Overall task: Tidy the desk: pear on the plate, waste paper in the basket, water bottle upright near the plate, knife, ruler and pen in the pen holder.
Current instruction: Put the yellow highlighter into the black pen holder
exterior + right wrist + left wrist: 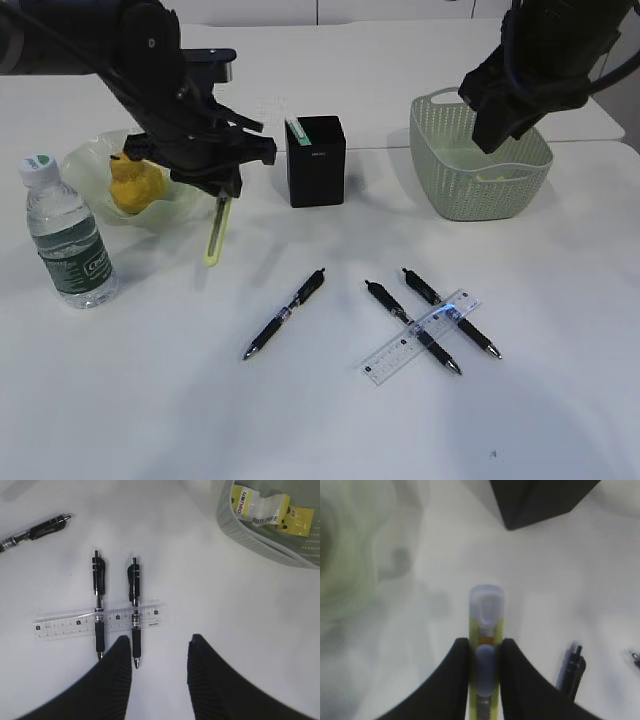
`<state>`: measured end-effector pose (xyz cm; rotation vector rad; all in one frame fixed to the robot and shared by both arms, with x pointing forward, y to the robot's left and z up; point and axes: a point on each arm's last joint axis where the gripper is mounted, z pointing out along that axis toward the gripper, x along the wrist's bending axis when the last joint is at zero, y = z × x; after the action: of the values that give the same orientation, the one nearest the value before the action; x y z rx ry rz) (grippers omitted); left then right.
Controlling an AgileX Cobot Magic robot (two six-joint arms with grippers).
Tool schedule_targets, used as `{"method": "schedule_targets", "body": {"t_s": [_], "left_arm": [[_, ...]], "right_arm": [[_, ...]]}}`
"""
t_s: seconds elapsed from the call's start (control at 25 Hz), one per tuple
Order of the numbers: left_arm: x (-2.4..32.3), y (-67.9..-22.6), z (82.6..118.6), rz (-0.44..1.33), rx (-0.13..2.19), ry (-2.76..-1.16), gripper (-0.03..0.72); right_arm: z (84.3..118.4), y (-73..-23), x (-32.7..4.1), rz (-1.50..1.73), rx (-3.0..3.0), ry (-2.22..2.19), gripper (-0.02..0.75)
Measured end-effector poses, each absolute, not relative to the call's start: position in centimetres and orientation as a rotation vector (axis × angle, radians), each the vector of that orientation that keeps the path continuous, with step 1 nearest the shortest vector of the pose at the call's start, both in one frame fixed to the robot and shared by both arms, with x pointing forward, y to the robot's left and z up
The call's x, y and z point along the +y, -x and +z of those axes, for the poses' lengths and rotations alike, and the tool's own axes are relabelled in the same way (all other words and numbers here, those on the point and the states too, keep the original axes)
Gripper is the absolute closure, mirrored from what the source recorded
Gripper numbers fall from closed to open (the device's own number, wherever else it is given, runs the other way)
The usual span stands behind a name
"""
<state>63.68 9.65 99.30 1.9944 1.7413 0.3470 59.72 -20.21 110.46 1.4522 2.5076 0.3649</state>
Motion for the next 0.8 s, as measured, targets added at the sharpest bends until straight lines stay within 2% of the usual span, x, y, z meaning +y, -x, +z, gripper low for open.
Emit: {"method": "schedule_targets", "body": {"t_s": [0.36,0.8], "left_arm": [[8.3,-65.0,100.7,0.518,1.433,-1.94,0.576],[7.4,-66.2,102.6,0.661,1.169,-1.817,0.576]], "right_arm": [[110.5,-59.7,-20.2,0.365,2.508,-1.452,0.424],[110.5,-59.7,-20.2,0.365,2.508,-1.452,0.424]]}}
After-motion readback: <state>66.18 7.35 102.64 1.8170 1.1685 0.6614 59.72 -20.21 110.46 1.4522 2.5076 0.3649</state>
